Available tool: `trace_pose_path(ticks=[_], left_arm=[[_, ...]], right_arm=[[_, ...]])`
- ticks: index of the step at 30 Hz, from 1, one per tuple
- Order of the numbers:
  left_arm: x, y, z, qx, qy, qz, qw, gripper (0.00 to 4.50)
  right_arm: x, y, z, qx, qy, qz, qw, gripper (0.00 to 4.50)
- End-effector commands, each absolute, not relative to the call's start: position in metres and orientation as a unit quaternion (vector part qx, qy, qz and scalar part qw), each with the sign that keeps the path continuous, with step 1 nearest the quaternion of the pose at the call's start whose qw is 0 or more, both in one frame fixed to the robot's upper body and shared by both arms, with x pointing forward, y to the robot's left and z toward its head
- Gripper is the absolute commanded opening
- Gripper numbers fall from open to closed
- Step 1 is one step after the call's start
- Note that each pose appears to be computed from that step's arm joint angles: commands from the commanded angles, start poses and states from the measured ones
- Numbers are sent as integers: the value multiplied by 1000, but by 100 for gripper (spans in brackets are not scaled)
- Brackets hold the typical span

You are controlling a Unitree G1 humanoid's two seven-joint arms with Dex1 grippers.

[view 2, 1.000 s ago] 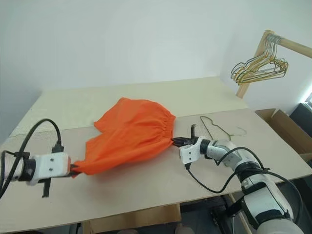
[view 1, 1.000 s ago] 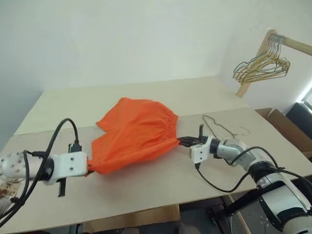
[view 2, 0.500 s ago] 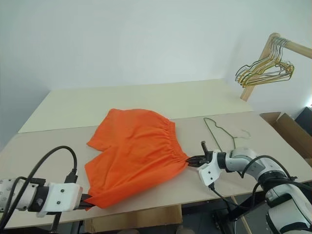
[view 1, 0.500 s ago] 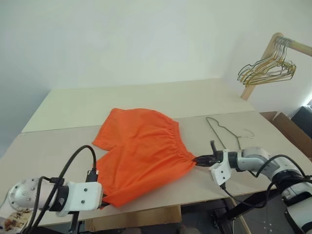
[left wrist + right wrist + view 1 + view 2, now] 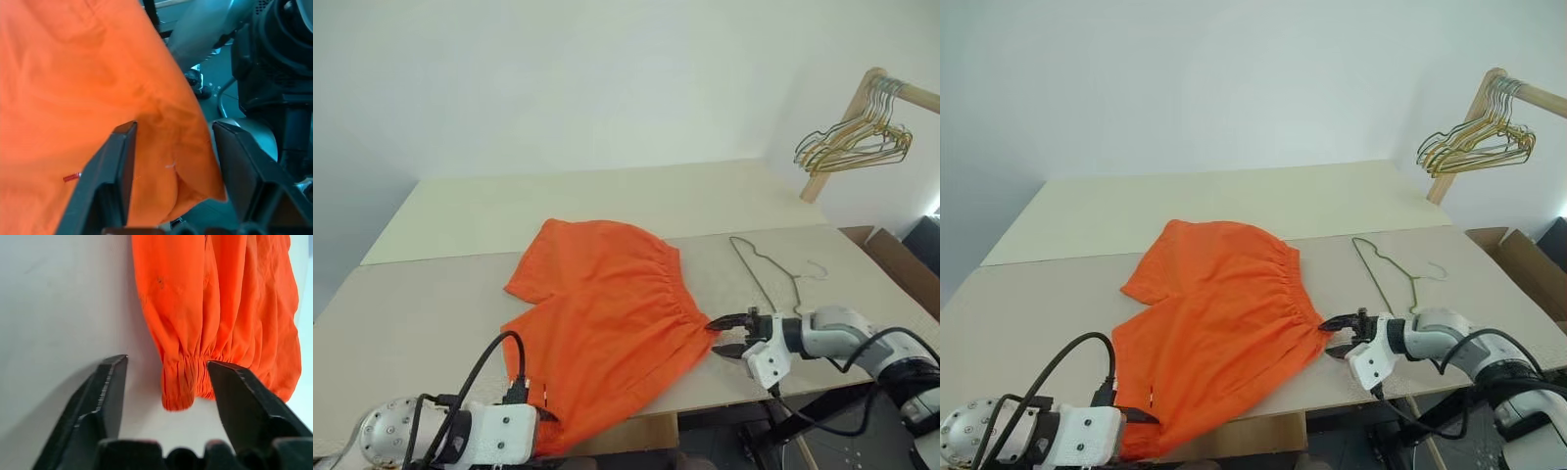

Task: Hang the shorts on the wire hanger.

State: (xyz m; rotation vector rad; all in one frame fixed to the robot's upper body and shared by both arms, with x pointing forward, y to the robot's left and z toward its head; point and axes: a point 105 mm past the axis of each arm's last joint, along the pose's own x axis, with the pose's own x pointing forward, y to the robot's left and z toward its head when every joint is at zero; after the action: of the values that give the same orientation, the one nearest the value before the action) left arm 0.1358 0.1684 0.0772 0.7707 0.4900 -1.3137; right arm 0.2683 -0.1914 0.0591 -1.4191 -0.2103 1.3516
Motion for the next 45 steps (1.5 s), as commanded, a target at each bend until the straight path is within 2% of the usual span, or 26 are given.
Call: trace_pose_path(ticks=[1, 4, 8, 12, 20, 24, 28, 35, 41, 45], left_arm=[[148, 174, 89, 375, 183, -550, 723, 256], [176, 188, 107, 379, 130, -504, 765, 256], [219, 207, 157, 365, 66, -463, 805, 256], [238, 201, 181, 336, 16, -434, 836, 256], [266, 186, 217, 232, -46, -362, 902, 256], [279, 177, 229, 204, -67, -327, 920, 256], [289, 156, 236, 222, -86, -327, 914, 256], [298, 127, 250, 168, -137, -375, 901, 256], [287, 113, 245, 149, -86, -506, 845, 256], [281, 108, 241, 142, -73, -548, 821, 256]], right_arm=[[270, -204, 86, -604, -80, 538, 582, 352], [263, -212, 100, -581, -55, 519, 625, 352], [257, -215, 115, -544, -32, 493, 678, 352], [257, -218, 132, -503, -19, 453, 736, 352], [268, -231, 164, -457, 1, 374, 807, 352], [276, -233, 172, -427, 20, 332, 841, 352], [289, -245, 172, -405, 91, 271, 869, 352], [303, -267, 185, -319, 186, 171, 914, 352], [303, -287, 158, -194, 340, 75, 917, 352], [305, -292, 137, -139, 394, 35, 908, 352]])
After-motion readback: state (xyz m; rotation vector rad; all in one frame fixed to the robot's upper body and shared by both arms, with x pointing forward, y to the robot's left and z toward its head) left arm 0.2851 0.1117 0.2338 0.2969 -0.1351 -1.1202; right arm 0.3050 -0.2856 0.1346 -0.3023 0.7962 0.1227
